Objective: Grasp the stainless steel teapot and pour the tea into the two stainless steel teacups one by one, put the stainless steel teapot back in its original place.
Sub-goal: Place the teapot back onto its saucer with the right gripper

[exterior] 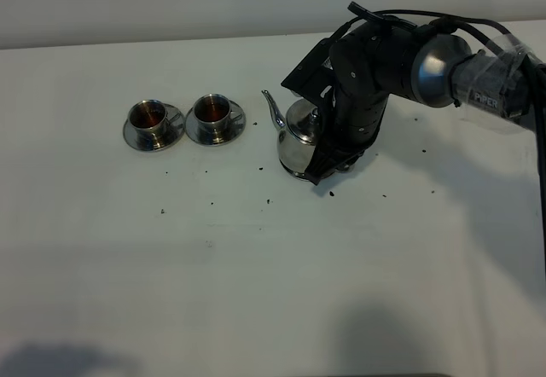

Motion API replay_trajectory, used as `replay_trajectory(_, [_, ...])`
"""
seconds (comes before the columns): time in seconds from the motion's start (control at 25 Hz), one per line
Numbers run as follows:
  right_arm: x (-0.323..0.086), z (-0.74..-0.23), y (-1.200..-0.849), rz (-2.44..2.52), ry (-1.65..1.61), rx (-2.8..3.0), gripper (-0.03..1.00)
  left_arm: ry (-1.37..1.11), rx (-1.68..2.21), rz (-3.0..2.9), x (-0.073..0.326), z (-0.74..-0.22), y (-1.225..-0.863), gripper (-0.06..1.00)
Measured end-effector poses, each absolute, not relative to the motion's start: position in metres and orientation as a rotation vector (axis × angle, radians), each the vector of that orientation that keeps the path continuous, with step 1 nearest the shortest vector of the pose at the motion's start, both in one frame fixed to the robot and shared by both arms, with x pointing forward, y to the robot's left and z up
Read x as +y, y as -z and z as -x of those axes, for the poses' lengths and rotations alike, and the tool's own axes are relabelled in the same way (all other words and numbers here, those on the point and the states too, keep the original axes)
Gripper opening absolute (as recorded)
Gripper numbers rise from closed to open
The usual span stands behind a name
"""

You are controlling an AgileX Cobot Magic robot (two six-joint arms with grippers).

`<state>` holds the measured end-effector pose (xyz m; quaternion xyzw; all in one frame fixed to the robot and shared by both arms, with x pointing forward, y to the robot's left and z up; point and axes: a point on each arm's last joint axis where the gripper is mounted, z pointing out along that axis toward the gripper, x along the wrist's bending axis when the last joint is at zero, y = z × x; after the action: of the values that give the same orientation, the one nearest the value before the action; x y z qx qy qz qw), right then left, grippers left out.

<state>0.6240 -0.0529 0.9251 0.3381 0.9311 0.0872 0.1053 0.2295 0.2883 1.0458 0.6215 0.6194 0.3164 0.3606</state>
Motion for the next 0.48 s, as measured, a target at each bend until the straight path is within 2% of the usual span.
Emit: replay_trajectory(0.48, [-0.0536,-0.6232,-0.9248,-1.01,-0.243,2.748,0.18,-0.815,1.596,-1.602,0.2883,-0.2295,-1.0458,0.39])
